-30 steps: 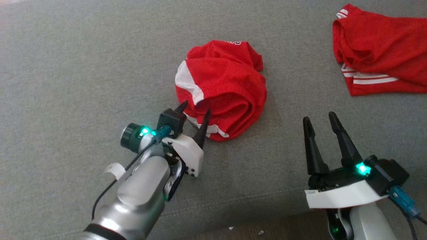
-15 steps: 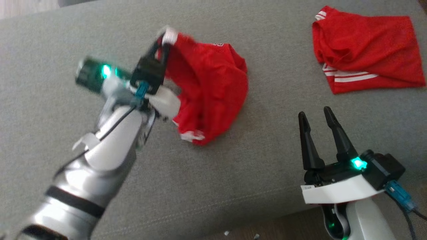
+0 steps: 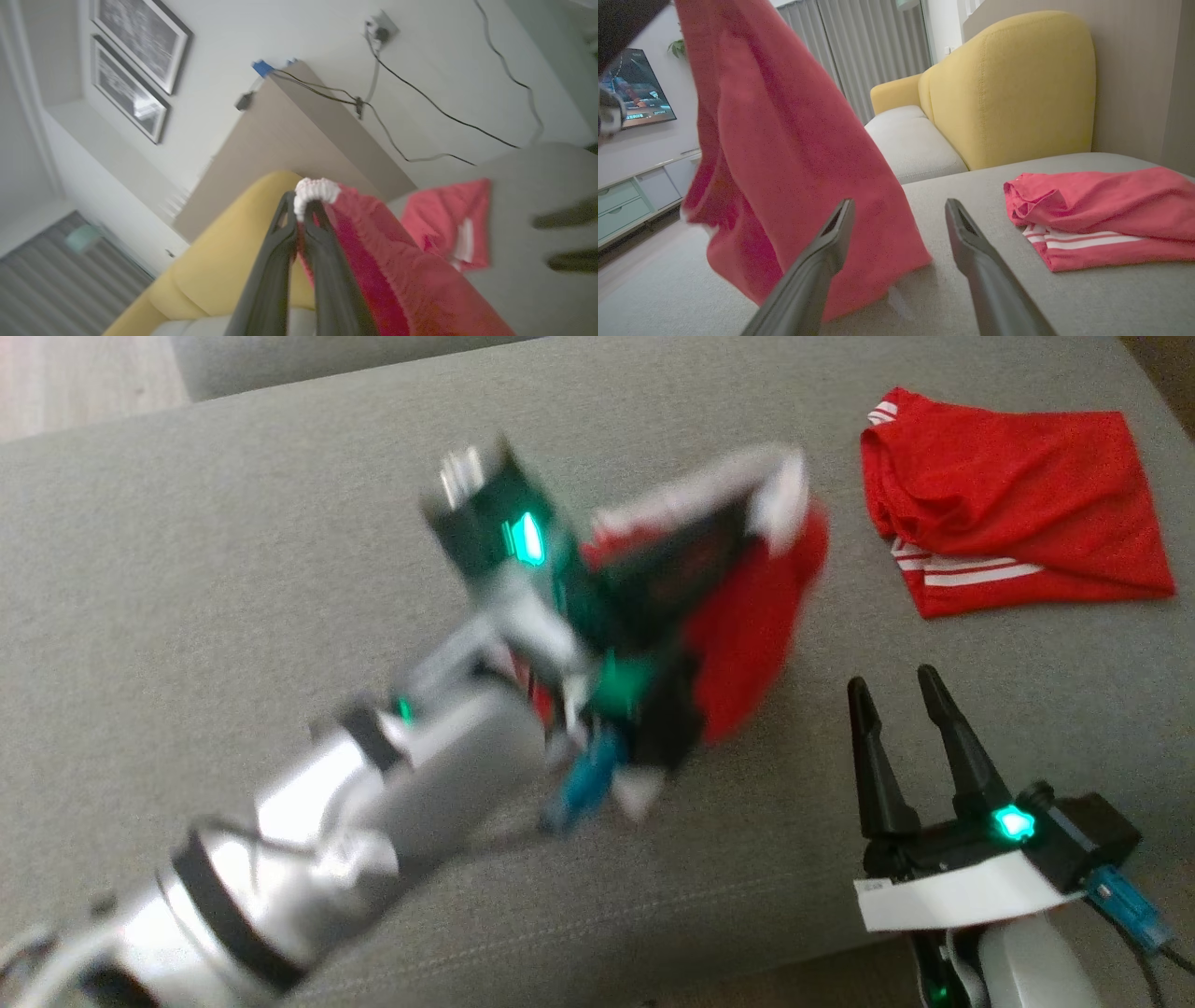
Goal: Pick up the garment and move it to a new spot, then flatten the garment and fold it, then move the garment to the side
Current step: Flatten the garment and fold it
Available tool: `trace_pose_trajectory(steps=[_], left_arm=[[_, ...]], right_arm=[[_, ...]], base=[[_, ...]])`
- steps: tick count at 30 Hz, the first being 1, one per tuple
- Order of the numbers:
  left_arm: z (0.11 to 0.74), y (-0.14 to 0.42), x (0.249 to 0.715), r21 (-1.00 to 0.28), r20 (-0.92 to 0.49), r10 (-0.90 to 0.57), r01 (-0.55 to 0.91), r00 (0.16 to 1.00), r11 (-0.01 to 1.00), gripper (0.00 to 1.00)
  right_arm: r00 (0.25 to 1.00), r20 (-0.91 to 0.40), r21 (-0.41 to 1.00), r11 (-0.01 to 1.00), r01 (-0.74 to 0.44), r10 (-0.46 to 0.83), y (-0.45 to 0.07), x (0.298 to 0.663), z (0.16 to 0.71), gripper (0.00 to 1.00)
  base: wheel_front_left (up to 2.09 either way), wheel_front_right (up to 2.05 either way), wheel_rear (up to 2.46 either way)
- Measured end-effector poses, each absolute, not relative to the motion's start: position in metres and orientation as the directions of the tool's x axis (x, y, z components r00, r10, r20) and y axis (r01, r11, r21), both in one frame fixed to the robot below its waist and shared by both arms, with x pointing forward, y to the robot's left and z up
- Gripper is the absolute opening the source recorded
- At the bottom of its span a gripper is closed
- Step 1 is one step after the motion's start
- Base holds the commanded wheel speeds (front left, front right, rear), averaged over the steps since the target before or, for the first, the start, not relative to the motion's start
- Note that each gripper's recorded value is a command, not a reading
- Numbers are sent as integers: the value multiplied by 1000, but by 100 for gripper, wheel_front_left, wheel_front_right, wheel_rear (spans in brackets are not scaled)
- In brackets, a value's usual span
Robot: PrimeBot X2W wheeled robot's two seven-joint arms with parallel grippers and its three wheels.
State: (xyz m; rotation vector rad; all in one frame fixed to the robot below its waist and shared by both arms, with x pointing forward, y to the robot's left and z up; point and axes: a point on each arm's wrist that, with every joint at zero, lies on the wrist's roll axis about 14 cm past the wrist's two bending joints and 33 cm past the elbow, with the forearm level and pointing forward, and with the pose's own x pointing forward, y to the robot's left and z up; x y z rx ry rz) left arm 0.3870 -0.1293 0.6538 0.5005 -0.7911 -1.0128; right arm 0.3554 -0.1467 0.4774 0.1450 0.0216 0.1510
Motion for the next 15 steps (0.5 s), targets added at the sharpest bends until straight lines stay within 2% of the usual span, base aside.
trace_pose_trajectory(steps=[2,5,9,10,11,15], left_arm=[[607,-125,373,686,242,-921,617,305,384,0],[524,-101,357,623,50,-930,717,364,315,0],[471,-65,356,535,-61,-870,752,489,385,0],[470,-60,360,518,-56,-853,745,519,420,81],[472,-56,363,503,-45,-837,736,545,453,100],[487,-42,374,452,18,-776,687,631,569,100]], right_arm=[[986,-25,152,976,-159,164,-142,354,472,100],[981,-41,157,970,-183,192,-134,357,467,100],[969,-62,165,960,-226,239,-120,364,458,100],[966,-66,166,957,-237,251,-117,366,456,100],[962,-70,167,954,-249,263,-114,368,455,100],[951,-79,167,944,-284,300,-105,372,450,100]], base=[[0,0,0],[0,0,0],[0,0,0],[0,0,0],[0,0,0],[0,0,0]])
